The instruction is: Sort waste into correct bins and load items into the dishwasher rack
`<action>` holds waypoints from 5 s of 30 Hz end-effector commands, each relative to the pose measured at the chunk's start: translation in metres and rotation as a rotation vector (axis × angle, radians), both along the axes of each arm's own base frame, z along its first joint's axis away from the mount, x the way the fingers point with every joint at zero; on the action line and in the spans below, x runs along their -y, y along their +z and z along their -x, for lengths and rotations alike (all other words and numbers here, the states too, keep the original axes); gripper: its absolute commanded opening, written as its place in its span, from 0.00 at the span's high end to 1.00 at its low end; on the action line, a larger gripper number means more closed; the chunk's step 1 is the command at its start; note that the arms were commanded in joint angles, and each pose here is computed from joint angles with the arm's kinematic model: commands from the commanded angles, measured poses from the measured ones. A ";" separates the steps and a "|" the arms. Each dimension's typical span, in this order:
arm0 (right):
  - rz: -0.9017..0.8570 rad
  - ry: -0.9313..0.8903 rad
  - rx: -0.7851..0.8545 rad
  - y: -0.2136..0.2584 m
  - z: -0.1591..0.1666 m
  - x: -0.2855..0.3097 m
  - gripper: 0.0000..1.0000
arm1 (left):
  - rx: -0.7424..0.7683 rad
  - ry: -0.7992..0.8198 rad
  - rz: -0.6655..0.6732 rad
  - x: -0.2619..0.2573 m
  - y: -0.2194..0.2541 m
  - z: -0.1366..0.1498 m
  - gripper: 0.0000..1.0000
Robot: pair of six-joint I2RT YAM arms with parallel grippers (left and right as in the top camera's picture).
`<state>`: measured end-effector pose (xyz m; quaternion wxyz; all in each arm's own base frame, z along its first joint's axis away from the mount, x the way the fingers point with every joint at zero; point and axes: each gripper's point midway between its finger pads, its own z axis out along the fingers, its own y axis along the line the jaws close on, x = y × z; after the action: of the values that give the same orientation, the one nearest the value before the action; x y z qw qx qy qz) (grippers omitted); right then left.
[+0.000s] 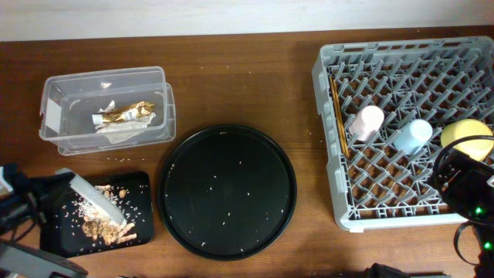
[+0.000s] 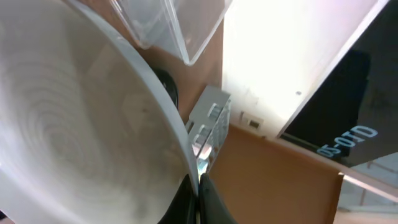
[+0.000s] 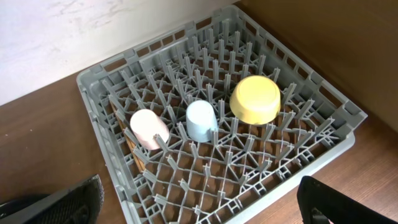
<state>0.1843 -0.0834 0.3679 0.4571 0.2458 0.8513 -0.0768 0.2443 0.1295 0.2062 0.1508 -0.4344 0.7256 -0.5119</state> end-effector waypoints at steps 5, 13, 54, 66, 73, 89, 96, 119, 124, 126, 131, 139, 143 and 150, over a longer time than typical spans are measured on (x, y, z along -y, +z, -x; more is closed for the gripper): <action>0.003 -0.006 0.018 0.005 0.002 0.000 0.02 | 0.001 0.065 0.020 -0.009 0.001 0.010 0.99; 0.003 -0.006 0.019 0.006 0.002 0.000 0.02 | 0.096 0.117 0.020 -0.015 0.011 0.005 0.99; 0.003 -0.006 0.019 0.005 0.002 0.000 0.02 | 0.038 -0.454 -0.183 0.139 0.020 0.005 0.99; 0.003 -0.006 0.018 0.005 0.002 0.000 0.02 | 0.043 -0.879 -0.343 0.246 -0.003 0.007 0.99; 0.003 -0.006 0.019 0.005 0.002 0.000 0.02 | -0.111 -0.857 -0.687 0.270 -0.039 -0.005 0.99; 0.003 -0.006 0.019 0.005 0.002 0.000 0.02 | -0.099 -0.894 -1.046 0.354 -0.089 0.004 0.98; 0.003 -0.006 0.018 0.005 0.002 0.000 0.02 | -0.120 -0.952 -1.066 0.368 -0.111 0.010 0.70; 0.003 -0.006 0.019 0.005 0.002 0.000 0.02 | -0.313 -0.187 -1.212 0.140 0.039 -0.032 0.01; 0.003 -0.006 0.018 0.005 0.002 0.000 0.02 | -0.435 -0.055 -1.156 0.094 0.038 -0.020 0.01; 0.003 -0.006 0.018 0.005 0.002 0.000 0.02 | -0.450 -0.034 -1.151 0.087 0.038 -0.019 0.01; -0.308 0.061 0.130 0.008 -0.012 -0.039 0.02 | -0.451 -0.032 -1.150 0.086 0.038 -0.019 0.01; -0.699 0.378 0.142 0.020 -0.010 -0.121 0.02 | -0.451 -0.032 -1.150 0.086 0.038 -0.019 0.01; -0.762 0.593 0.156 0.035 -0.002 -0.152 0.02 | -0.451 -0.032 -1.150 0.086 0.038 -0.019 0.00; -0.815 0.573 0.040 0.012 0.016 -0.159 0.02 | -0.451 -0.032 -1.150 0.086 0.038 -0.019 0.01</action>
<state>0.1749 0.0679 0.3775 0.3515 0.1791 0.8367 0.3798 0.2620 0.0410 0.2383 0.1873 -0.3615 0.9110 0.0658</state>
